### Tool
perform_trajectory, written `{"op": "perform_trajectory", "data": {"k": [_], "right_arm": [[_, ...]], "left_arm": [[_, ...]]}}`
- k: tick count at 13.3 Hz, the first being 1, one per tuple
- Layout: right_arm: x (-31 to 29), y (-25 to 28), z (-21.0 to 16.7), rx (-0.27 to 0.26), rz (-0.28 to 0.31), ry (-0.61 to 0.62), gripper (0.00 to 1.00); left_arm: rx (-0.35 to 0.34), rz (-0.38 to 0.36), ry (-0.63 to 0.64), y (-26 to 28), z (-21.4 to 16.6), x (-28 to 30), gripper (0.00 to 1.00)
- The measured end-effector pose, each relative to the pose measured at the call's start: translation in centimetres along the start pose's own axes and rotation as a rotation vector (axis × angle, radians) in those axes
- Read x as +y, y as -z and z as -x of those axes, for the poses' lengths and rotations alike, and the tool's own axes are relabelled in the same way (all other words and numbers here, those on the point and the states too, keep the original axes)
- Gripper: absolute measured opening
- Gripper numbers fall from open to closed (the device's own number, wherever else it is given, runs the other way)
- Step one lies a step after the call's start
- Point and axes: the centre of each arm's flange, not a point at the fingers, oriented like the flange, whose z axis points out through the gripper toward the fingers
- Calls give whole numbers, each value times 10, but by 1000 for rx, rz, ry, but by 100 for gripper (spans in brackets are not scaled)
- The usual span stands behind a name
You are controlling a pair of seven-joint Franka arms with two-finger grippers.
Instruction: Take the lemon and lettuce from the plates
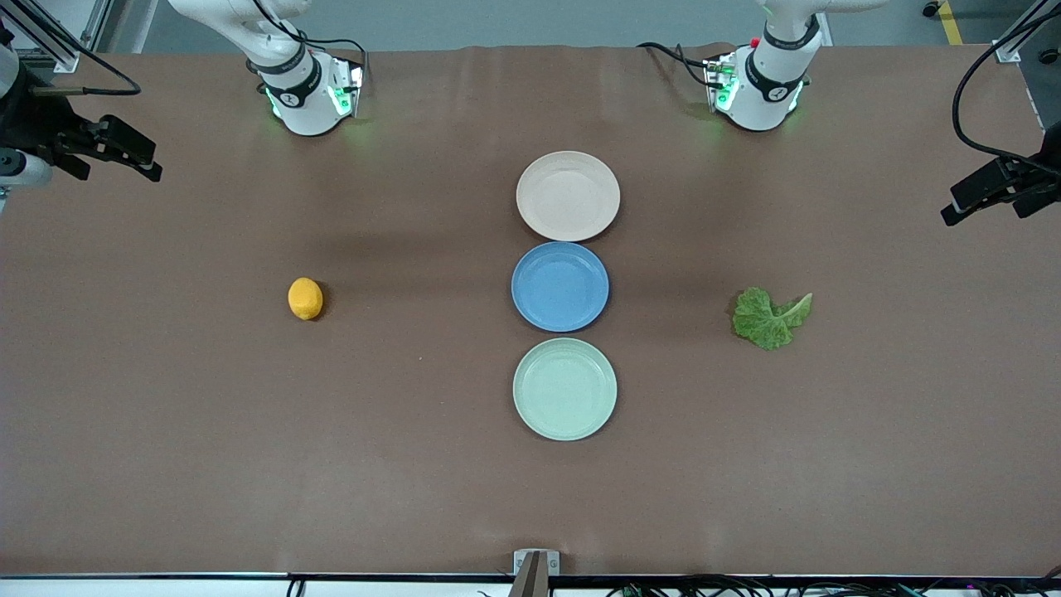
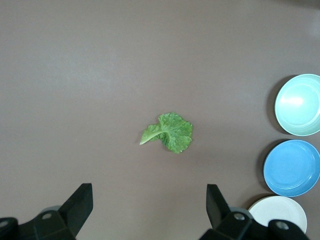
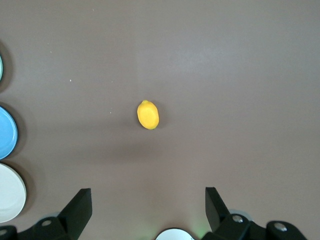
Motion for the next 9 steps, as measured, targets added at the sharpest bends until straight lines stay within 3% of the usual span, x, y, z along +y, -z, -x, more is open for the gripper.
{"op": "perform_trajectory", "data": {"k": [9], "right_arm": [[5, -3, -3, 12, -2, -9, 100]], "left_arm": [[0, 0, 0, 0, 0, 0, 100]]}}
